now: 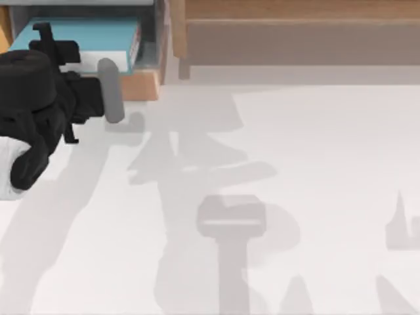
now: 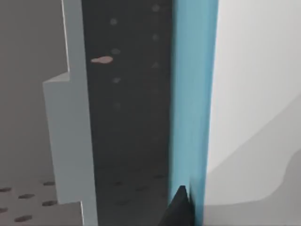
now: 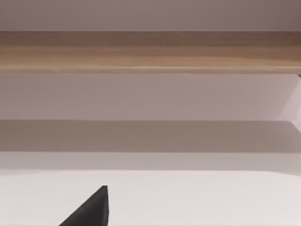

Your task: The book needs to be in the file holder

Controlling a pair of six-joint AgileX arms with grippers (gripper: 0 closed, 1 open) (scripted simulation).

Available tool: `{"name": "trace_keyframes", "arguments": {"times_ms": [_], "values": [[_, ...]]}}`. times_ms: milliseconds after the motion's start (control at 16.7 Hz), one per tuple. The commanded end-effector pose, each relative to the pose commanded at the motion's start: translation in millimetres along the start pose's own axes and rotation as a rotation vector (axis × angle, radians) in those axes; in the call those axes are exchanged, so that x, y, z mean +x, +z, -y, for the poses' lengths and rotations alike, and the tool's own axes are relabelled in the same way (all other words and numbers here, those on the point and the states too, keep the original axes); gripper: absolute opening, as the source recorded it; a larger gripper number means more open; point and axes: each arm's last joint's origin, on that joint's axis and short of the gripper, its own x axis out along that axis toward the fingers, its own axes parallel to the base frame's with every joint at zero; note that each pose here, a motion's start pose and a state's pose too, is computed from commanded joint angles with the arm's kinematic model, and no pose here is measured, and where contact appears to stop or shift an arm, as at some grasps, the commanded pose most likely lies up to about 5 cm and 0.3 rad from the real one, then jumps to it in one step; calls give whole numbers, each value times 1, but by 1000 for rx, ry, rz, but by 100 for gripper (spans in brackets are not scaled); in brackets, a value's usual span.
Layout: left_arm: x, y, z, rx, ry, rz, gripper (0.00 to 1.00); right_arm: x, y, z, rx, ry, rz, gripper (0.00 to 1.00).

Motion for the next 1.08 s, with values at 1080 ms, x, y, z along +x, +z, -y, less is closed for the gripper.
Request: {"name": "trace_keyframes", "arguments": {"times_ms": [1080], "values": [[30, 0, -3, 0, 0, 0, 23, 0, 0, 0, 0, 0, 0, 100]]}}
